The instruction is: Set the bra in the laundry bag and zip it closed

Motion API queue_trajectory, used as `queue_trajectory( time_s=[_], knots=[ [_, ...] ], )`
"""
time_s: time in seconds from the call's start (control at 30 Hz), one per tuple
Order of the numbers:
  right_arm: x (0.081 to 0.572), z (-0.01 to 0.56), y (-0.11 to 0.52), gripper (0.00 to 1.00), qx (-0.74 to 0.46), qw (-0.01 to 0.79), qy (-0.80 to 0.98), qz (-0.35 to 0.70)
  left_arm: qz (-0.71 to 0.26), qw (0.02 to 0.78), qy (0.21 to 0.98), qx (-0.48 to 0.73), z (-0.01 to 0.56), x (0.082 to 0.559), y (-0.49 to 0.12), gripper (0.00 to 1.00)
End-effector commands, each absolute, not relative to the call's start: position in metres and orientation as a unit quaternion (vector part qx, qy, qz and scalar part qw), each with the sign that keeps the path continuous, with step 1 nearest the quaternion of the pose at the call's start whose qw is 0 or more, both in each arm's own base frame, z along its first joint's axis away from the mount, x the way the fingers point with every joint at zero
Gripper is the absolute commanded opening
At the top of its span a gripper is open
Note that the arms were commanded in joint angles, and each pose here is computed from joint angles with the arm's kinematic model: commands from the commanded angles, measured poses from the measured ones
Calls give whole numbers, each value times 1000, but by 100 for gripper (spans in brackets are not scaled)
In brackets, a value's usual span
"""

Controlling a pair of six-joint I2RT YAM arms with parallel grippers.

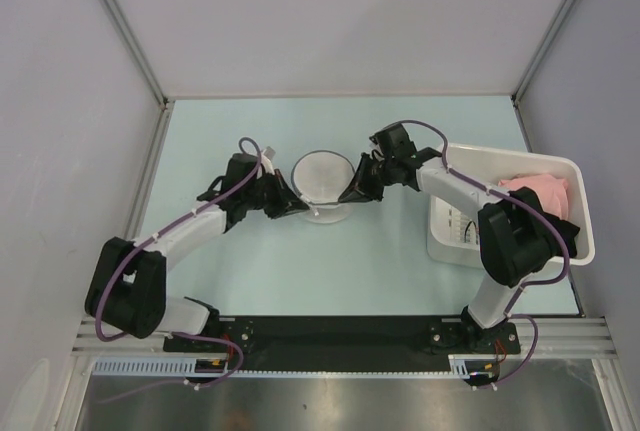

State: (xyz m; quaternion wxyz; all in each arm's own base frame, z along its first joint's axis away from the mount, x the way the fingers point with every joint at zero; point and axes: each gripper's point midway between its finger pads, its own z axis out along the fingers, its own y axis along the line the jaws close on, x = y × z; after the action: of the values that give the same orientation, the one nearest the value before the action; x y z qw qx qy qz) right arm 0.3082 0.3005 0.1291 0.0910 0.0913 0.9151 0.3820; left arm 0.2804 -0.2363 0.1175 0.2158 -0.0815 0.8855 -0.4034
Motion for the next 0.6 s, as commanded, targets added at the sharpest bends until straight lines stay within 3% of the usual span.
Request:
queue_trajectory(
  time_s=[0.0,0.27,0.33,0.37,0.57],
  knots=[
    [323,130,281,0,61,131,920,366,-329,245,906,-99,108,296,-181,0],
    [333,138,287,1,28,148,915,374,-310,271,909,-66,129,321,-175,0],
    [330,141,282,19,10,151,921,359,-302,289,907,-50,141,320,-173,8],
    [330,146,280,33,3,156,922,354,-293,302,906,-46,148,323,-170,22],
    [309,196,264,78,-63,242,917,312,-293,380,877,25,202,295,-191,49]
  ],
)
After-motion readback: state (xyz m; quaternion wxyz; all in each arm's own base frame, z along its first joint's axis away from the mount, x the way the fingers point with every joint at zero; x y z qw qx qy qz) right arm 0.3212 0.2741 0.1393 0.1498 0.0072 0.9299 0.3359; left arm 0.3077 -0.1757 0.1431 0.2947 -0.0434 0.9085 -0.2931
